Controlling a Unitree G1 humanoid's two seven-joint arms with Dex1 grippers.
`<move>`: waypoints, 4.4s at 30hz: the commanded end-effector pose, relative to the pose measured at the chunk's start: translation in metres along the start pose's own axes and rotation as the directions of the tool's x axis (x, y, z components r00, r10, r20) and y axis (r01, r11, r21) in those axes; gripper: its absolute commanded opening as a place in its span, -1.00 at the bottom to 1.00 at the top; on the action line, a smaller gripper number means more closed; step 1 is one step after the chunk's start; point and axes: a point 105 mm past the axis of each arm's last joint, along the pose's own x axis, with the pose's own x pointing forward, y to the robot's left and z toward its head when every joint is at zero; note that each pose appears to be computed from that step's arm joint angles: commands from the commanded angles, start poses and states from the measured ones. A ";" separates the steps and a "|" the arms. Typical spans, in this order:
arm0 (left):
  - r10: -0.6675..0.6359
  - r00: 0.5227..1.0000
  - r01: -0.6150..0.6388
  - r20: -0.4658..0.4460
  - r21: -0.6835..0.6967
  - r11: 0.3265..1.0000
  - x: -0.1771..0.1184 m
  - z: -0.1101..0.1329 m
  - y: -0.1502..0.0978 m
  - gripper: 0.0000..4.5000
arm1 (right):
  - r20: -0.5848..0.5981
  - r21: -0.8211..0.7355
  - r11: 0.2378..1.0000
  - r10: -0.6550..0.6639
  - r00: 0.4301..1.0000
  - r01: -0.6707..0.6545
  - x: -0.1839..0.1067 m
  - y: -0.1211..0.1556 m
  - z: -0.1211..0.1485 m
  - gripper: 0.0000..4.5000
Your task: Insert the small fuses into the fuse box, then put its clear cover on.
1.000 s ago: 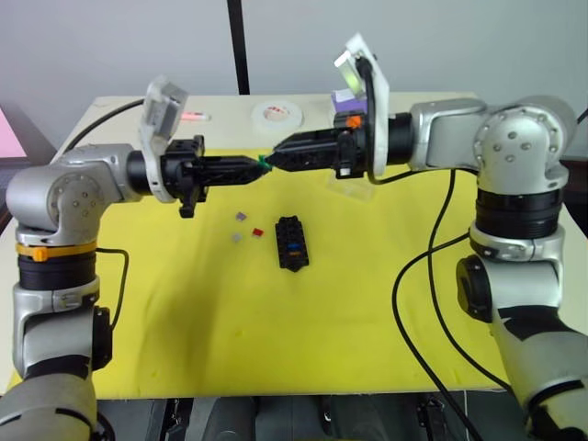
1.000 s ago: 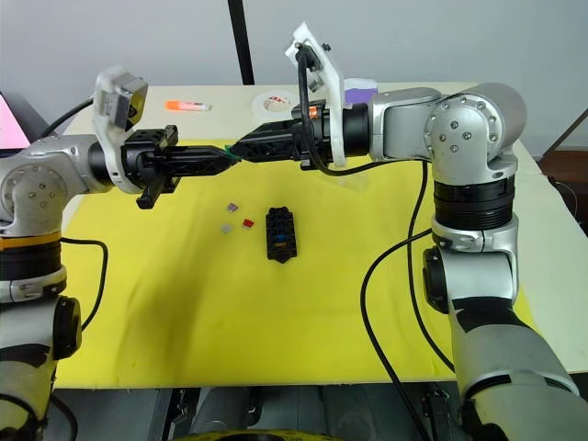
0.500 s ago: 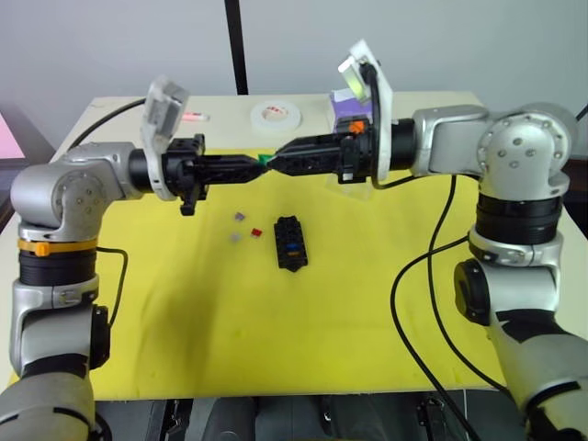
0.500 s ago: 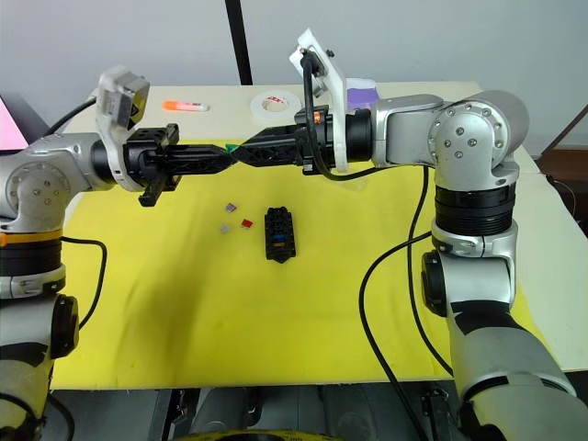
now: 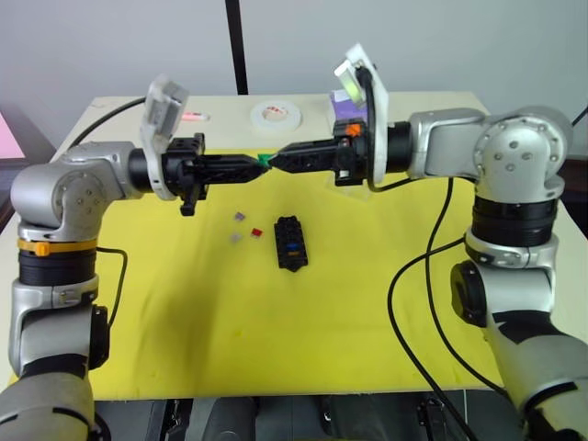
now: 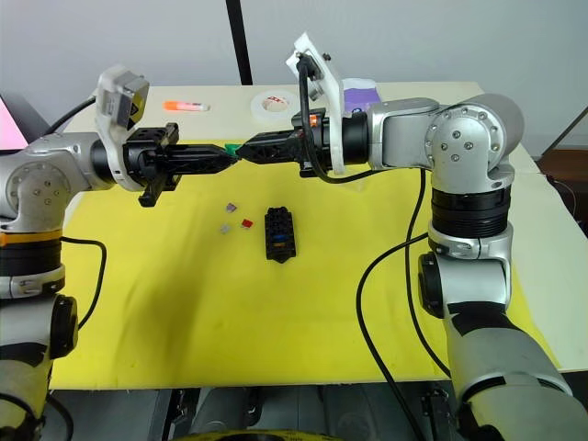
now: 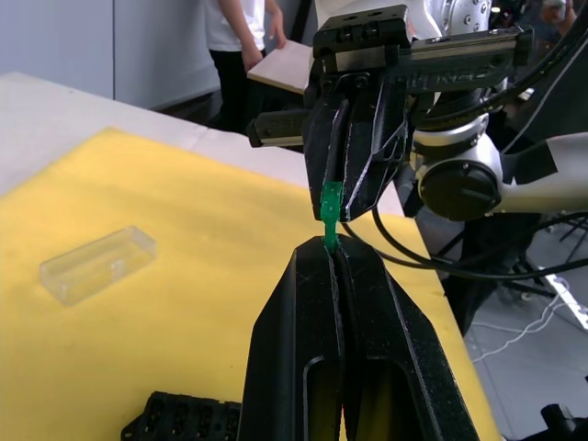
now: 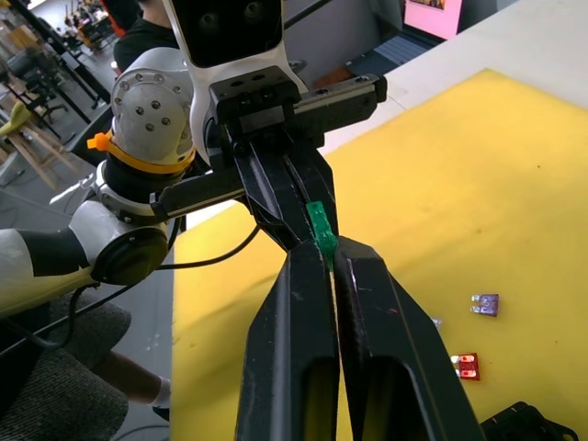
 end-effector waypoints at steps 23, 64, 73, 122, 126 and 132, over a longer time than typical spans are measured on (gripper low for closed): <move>0.158 0.952 -0.128 -0.262 0.126 0.984 -0.036 -0.046 0.005 0.99 | 0.014 -0.389 0.920 0.060 0.998 -0.049 -0.015 -0.031 -0.036 -1.00; 0.138 0.909 -0.103 -0.393 0.108 0.989 -0.032 -0.109 -0.019 0.99 | -0.171 -0.449 0.885 0.054 0.984 -0.126 0.001 -0.082 -0.123 -1.00; 0.143 0.909 -0.109 -0.392 0.109 0.988 -0.033 -0.109 -0.017 0.99 | -0.181 -0.443 0.888 0.050 0.982 -0.127 0.003 -0.083 -0.129 -1.00; 0.181 0.895 -0.146 -0.408 0.116 0.983 -0.042 -0.123 -0.007 0.99 | -0.336 -0.490 0.855 -0.006 0.942 -0.169 0.005 -0.092 -0.163 -1.00; 0.186 0.892 -0.149 -0.412 0.119 0.982 -0.044 -0.123 -0.006 0.99 | -0.342 -0.477 0.861 0.004 0.940 -0.178 0.004 -0.091 -0.168 -1.00; 0.189 0.890 -0.151 -0.415 0.121 0.981 -0.044 -0.124 -0.005 0.99 | -0.286 -0.473 0.860 0.053 0.957 -0.189 0.006 -0.083 -0.157 -1.00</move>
